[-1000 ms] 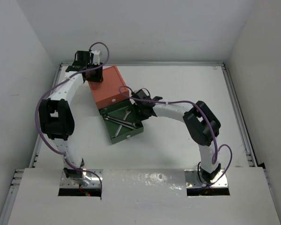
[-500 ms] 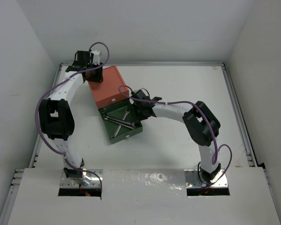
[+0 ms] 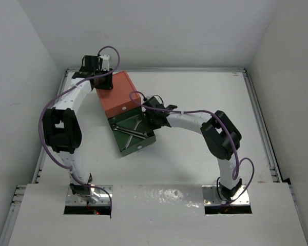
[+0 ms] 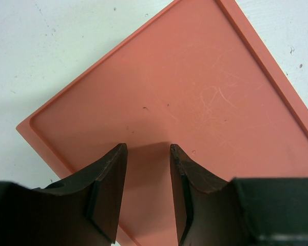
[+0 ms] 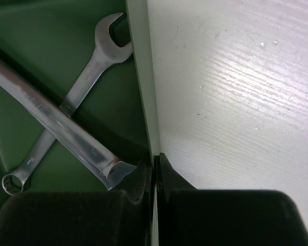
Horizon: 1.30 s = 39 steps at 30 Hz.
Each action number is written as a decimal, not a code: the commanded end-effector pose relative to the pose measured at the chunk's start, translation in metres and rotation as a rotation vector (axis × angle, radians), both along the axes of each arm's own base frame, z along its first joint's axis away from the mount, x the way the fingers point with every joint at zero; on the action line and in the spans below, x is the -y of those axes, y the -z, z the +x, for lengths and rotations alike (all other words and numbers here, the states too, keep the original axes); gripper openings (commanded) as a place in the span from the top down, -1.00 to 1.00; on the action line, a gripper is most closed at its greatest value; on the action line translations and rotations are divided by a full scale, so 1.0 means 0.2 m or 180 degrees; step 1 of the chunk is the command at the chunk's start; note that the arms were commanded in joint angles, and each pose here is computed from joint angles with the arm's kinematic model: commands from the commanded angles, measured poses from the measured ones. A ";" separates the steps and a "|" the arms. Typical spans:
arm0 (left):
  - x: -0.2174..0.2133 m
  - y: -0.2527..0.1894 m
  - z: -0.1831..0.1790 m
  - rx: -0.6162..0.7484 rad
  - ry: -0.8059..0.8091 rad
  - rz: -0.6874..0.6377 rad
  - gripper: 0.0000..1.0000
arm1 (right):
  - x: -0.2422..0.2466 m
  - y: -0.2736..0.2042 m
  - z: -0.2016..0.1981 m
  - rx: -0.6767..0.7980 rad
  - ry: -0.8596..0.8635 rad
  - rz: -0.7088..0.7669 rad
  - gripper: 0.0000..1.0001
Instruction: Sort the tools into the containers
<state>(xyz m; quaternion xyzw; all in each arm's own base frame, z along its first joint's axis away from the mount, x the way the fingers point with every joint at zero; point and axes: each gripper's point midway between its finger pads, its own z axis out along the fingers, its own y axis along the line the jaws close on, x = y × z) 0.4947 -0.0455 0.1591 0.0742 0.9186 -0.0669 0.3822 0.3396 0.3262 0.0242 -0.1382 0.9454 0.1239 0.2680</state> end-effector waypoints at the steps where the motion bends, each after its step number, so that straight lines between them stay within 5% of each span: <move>1: -0.03 0.04 -0.01 -0.0099 -0.0034 -0.0010 0.28 | -0.21 -0.50 0.29 0.0830 0.0214 0.0851 1.00; 10: -0.03 0.04 -0.01 -0.0109 -0.0021 -0.0017 0.28 | -0.14 -0.39 0.24 0.0678 0.0237 0.0708 0.95; 11: -0.03 0.05 -0.01 -0.0114 -0.0024 -0.0020 0.28 | -0.13 -0.37 0.24 0.0649 0.0219 0.0692 0.63; 14: -0.03 0.05 -0.01 -0.0114 -0.0017 -0.0027 0.28 | -0.15 -0.38 0.22 0.0674 -0.0040 0.0667 0.21; 19: -0.02 0.07 -0.02 -0.0155 -0.0004 -0.0047 0.28 | -0.18 -0.44 0.24 0.0820 -0.0520 0.0488 0.04; 22: -0.02 0.06 -0.02 -0.0153 -0.0004 -0.0033 0.27 | -0.22 -0.54 0.20 0.0995 -0.1063 0.0503 0.00; 25: -0.03 0.05 -0.02 -0.0133 -0.0004 -0.0027 0.28 | -0.30 -0.65 0.04 0.1320 -0.2153 0.0627 0.00; 27: -0.03 0.06 -0.01 -0.0138 -0.0007 -0.0030 0.28 | -0.32 -0.67 -0.23 0.1652 -0.3444 0.0772 0.01; 28: -0.03 0.06 -0.01 -0.0133 -0.0011 -0.0027 0.28 | -0.33 -0.67 -0.24 0.1652 -0.3470 0.0780 0.03; 32: -0.03 0.06 -0.01 -0.0143 -0.0021 -0.0016 0.28 | -0.28 -0.54 -0.51 0.1744 -0.4741 0.0305 0.14; 39: -0.03 0.06 -0.01 -0.0151 -0.0024 -0.0005 0.28 | -0.24 -0.29 -0.64 0.1122 -0.5280 -0.0107 -0.05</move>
